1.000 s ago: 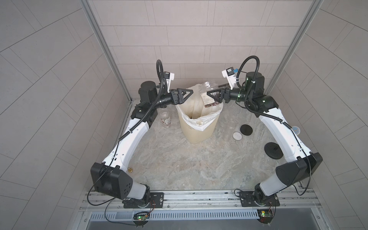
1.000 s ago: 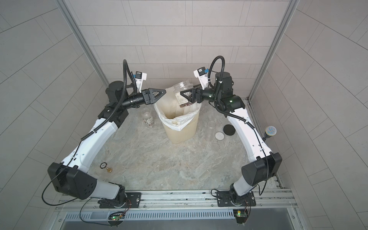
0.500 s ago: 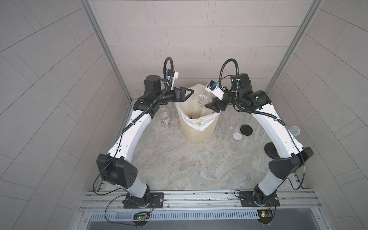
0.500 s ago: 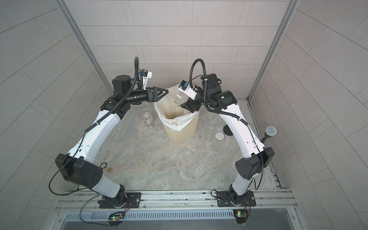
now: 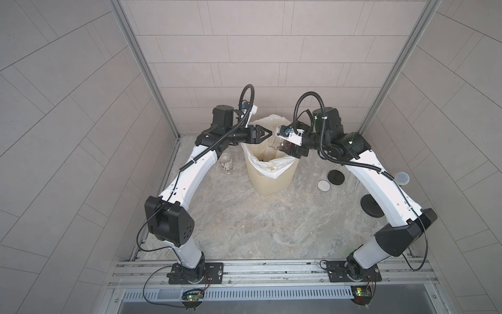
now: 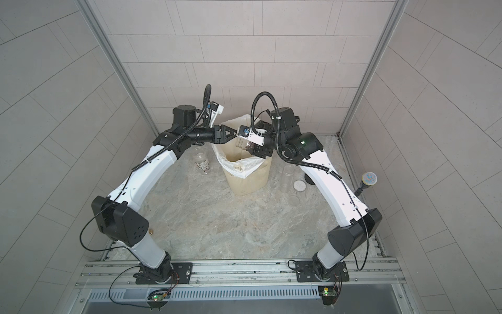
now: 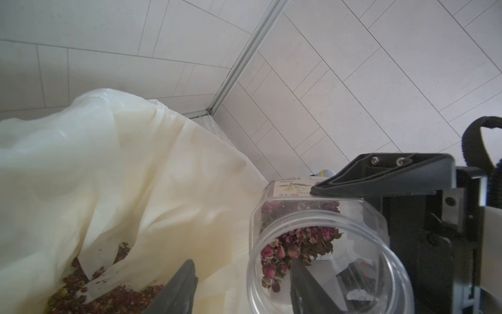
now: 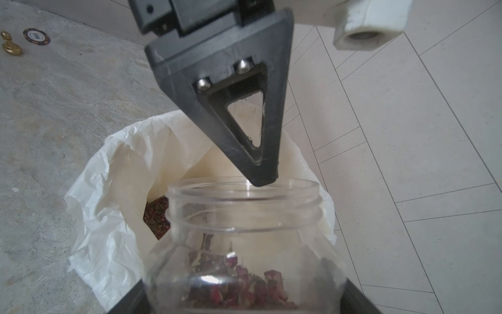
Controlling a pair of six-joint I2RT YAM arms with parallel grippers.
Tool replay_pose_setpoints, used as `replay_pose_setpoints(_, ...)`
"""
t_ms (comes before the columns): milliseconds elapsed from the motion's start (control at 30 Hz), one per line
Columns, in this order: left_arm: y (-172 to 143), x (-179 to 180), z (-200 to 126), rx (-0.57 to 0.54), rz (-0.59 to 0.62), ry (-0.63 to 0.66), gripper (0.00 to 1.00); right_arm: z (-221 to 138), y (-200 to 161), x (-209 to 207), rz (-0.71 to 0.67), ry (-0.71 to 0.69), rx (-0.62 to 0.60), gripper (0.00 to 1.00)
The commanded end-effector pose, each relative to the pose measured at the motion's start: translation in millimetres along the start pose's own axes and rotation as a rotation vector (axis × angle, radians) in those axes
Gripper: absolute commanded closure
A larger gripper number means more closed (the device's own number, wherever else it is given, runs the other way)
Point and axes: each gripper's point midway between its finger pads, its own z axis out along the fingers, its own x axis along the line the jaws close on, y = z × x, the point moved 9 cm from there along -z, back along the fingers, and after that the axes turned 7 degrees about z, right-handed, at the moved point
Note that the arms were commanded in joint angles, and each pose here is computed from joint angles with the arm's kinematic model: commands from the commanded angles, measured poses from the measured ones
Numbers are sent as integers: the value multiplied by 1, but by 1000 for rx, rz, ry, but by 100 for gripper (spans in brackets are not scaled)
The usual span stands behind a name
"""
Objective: Empty the moldy dried flower tea in the jars
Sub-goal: Pour the moldy dried flower tea into the trash bin.
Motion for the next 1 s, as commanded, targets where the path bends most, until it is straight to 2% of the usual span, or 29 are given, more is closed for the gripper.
replay_pose_setpoints(0,5,-10,0,2,50,-19,49,-11,10,0,-30,-11,-55,59)
replay_pose_setpoints(333,1,-6,9,17,33,-36,67,-12,13,2,-17,6,-77,59)
replay_pose_setpoints(400,2,-6,9,10,32,-39,75,-13,13,2,-11,3,-81,59)
replay_pose_setpoints(667,6,-9,13,-14,20,-126,91,-14,15,5,-8,31,-103,54)
replay_pose_setpoints(900,10,-2,12,-60,-12,-140,100,-21,15,2,7,1,-88,22)
replay_pose_setpoints(967,12,2,11,-77,-29,-144,100,-23,15,1,9,-1,-82,18)
